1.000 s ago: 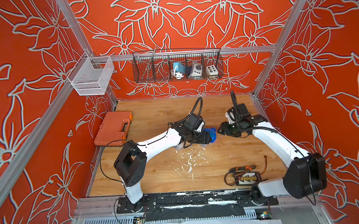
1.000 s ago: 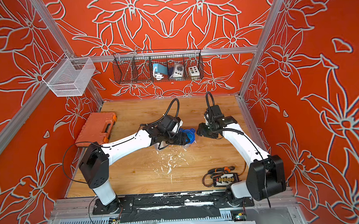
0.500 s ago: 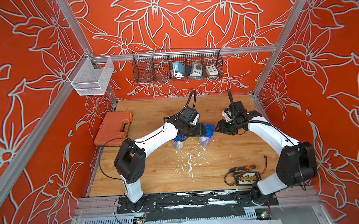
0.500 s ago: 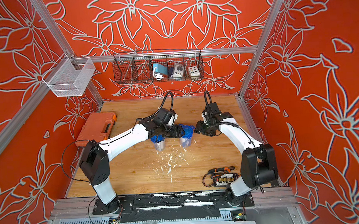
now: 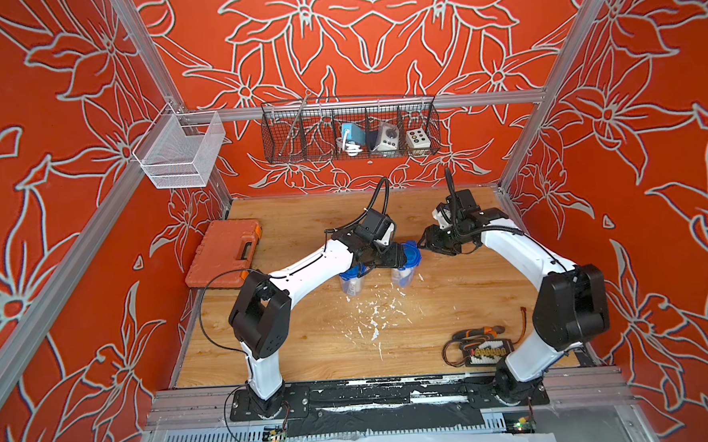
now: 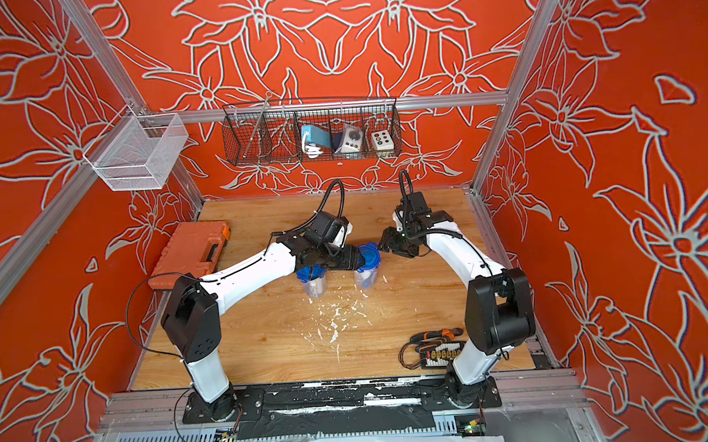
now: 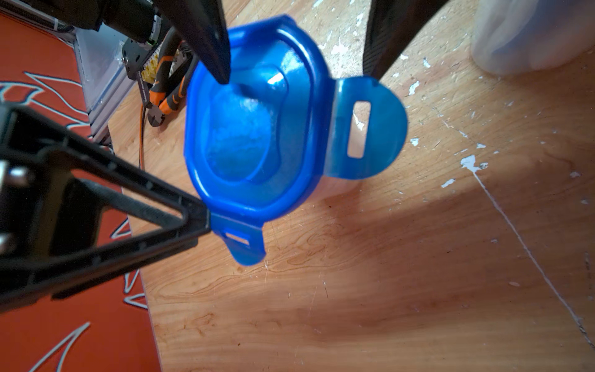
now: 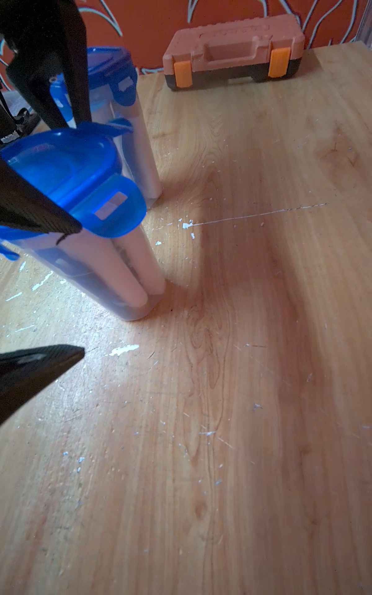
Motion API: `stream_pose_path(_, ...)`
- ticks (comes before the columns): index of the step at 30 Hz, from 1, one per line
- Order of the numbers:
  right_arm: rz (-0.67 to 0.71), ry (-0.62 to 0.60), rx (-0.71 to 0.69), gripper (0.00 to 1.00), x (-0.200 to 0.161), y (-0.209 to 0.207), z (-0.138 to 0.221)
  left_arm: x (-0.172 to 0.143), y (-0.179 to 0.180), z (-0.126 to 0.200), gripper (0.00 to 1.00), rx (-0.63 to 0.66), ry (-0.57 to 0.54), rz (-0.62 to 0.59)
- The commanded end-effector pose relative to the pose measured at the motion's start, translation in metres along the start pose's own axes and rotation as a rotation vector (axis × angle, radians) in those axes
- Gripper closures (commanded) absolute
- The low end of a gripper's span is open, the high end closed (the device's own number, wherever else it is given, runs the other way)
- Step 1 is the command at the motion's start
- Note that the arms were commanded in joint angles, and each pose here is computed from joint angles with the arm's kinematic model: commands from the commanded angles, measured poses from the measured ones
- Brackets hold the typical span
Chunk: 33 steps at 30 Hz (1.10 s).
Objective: Take out toiletry kits
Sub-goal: Adjust the container at the center of the board, then unfasten the latch on the container.
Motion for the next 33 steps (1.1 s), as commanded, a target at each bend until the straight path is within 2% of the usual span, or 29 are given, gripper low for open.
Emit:
stream_pose_path(1, 0.003, -0.008, 0.049, 0.42, 0.011, 0.01, 0.0, -0.021, -0.001, -0.01, 0.39, -0.003, 0.076, 0.007)
stream_pose_path(5, 0.007, 0.005, 0.11, 0.43, 0.012, 0.019, -0.005, -0.024, -0.009, -0.015, 0.38, -0.043, 0.093, 0.034)
stream_pose_path(8, 0.015, 0.009, 0.099, 0.43, 0.011, 0.017, -0.004, -0.023, -0.01, -0.012, 0.35, -0.046, 0.082, 0.05)
stream_pose_path(13, -0.007, -0.033, 0.07, 0.45, 0.012, 0.002, 0.018, -0.016, -0.007, 0.006, 0.3, -0.024, 0.045, 0.073)
stream_pose_path(17, -0.029, -0.102, 0.229, 0.57, 0.01, 0.015, 0.042, -0.005, -0.003, 0.032, 0.27, -0.021, -0.006, 0.079)
stream_pose_path(21, -0.046, -0.174, 0.528, 0.58, 0.004, 0.05, 0.063, 0.01, 0.008, 0.046, 0.23, -0.001, -0.061, 0.075)
stream_pose_path(23, -0.078, -0.169, 0.608, 0.57, -0.001, 0.054, 0.063, 0.018, 0.012, 0.045, 0.22, -0.005, -0.067, 0.08)
stream_pose_path(28, -0.144, -0.139, 0.659, 0.62, -0.015, 0.047, 0.05, 0.033, 0.012, 0.027, 0.24, -0.016, -0.053, 0.054)
stream_pose_path(33, -0.194, -0.121, 0.659, 0.59, -0.028, 0.035, 0.036, 0.036, 0.006, 0.007, 0.27, -0.053, -0.012, 0.043)
Point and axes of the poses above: each gripper's point midway between its finger pads, its own z axis back along the fingers, its own y axis along the line the jaws close on, x = y × z, the point moved 1 cm from there along z, back along the fingers, and after that the axes turned 4 degrees about z, right-handed, at the moved point
